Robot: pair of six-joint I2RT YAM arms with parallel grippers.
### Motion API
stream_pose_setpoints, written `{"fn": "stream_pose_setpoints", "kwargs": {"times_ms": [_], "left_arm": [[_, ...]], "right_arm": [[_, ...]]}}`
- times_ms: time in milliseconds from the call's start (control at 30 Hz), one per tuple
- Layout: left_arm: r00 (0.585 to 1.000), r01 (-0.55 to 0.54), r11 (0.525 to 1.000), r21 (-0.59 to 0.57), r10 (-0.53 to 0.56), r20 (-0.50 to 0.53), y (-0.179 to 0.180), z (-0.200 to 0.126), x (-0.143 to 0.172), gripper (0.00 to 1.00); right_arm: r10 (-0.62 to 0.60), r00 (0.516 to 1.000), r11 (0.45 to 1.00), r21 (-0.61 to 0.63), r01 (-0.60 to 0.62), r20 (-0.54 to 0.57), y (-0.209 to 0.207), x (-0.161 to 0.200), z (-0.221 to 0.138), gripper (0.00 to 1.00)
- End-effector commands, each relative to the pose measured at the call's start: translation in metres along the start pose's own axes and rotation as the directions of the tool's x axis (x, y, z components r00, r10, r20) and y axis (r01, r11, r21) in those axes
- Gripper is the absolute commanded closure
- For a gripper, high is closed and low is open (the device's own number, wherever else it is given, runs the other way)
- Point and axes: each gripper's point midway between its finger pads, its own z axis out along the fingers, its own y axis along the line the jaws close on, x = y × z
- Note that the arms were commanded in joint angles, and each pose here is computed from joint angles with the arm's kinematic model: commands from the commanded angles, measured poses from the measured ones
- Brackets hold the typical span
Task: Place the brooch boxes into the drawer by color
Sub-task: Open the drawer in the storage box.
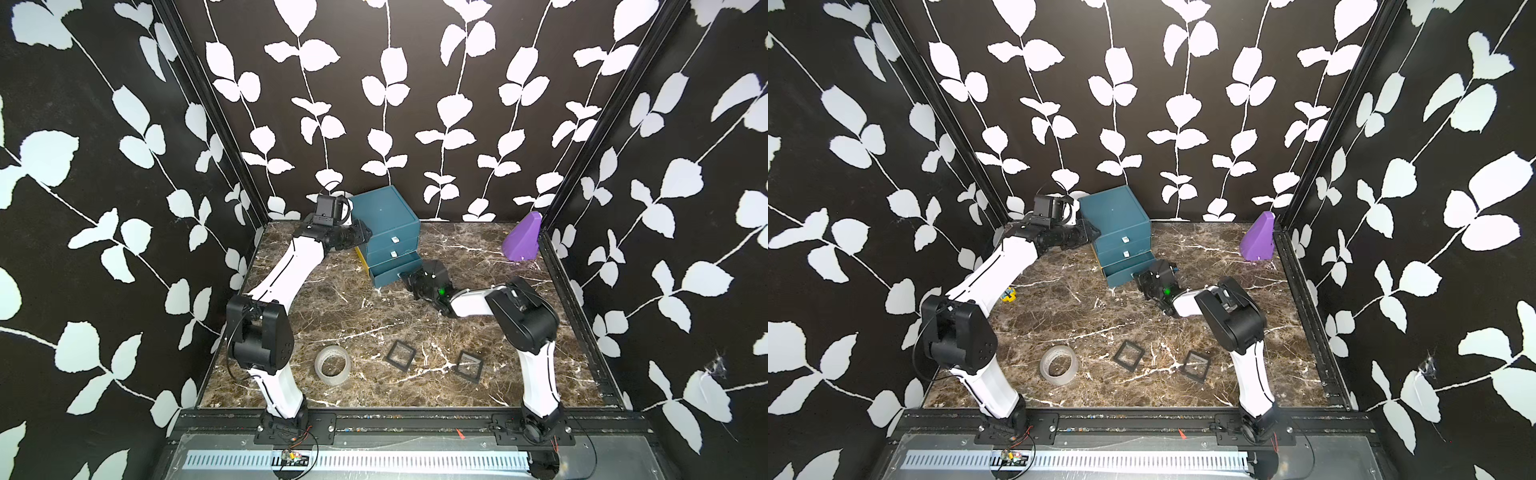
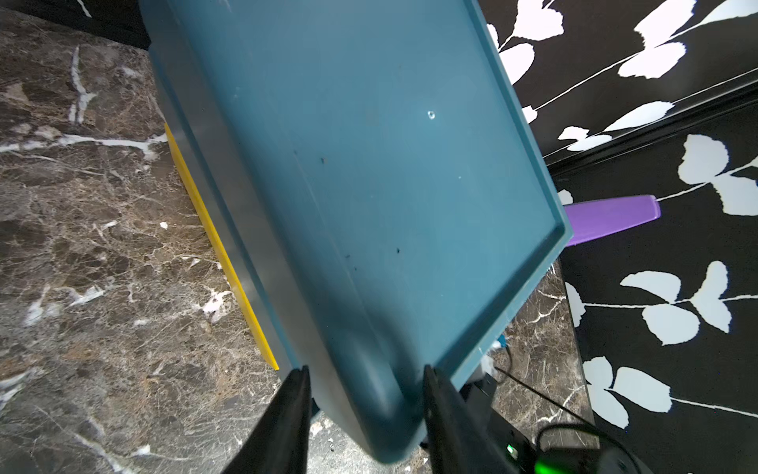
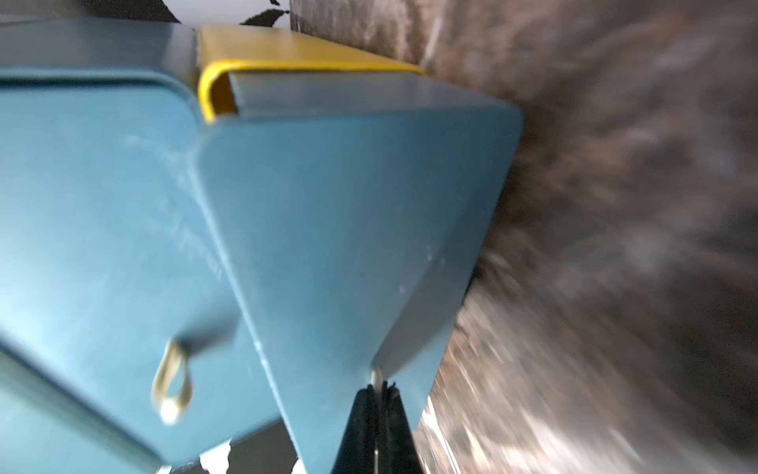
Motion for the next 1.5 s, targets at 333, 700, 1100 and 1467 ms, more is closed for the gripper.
{"fn": "stream_pose_setpoints", "kwargs": {"times_ms": [333,700,1100,1467], "left_arm": [[0.998,-0.015,1.0,-0.001,0.015,-0.063,-0.004,0.0,0.011,0.58],[0.998,-0.016,1.0,0.005,0.016,-0.056,-0.006,-0.002,0.009,0.57],[0.999,-0.041,0.999,-0.03,0.042,0.02,-0.014,-0.051,0.003,0.24],[0.991,-0.102,0.991,-0.082,0.094,-0.098,-0.007,-0.115,0.068,0.27]], "right_arm": [[0.11,0.993,0.986,0.131,-0.104,-0.045,-0.032,0.031,-0.081,1.0],[0.13,0.991,0.967,0.225,-0.119,-0.035,-0.056,0.04,-0.096,1.0],[-0.153,0.988,0.959,0.235,0.158,-0.038,-0.007,0.018,-0.138,0.46],[-0.695,0.594,0.604,0.118,0.788,-0.406,0.041,0.063,-0.188,0.54]]}}
